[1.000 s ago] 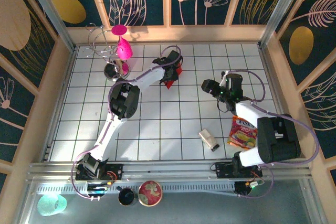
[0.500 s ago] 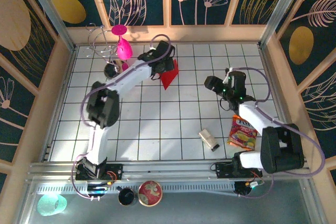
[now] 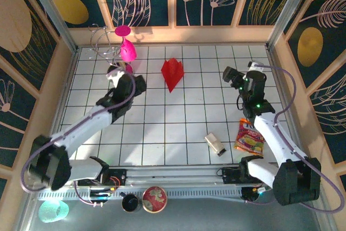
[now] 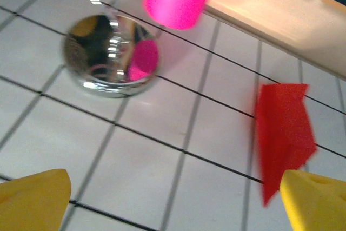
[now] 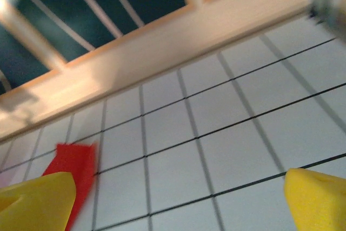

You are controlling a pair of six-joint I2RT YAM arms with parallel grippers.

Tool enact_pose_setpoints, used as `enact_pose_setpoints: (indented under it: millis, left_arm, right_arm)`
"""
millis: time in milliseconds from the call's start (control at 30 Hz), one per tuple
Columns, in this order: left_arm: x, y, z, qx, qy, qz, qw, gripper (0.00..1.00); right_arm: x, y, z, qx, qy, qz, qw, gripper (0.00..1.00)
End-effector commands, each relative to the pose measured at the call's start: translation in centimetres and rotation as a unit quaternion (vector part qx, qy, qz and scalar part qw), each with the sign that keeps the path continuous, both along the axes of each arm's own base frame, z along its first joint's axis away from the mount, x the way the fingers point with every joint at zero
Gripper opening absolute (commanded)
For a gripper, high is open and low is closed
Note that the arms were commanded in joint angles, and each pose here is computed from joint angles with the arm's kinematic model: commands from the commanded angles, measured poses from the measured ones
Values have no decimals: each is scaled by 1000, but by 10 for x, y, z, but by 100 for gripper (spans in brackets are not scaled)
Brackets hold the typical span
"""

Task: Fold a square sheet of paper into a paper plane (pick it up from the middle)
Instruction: Move the paper plane to the top-center of the table.

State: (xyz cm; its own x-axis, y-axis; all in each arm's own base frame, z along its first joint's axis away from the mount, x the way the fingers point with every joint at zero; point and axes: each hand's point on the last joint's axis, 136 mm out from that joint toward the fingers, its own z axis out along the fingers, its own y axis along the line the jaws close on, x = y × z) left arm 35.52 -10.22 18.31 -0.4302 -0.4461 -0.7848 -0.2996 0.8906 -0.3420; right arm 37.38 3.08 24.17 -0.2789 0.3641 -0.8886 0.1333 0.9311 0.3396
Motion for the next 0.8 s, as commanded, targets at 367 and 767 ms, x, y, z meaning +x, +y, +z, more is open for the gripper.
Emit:
enact_pose_setpoints:
  millis: [367, 767]
  left_arm:
    - [-35, 136, -12, 121, -114, 164, 972, 99]
    - [-13, 157, -33, 191, -115, 123, 967, 99]
  right_arm:
    - [-35, -123, -62, -94, 3, -252, 963, 99]
    - [-26, -96, -93, -104, -57, -130, 984, 99]
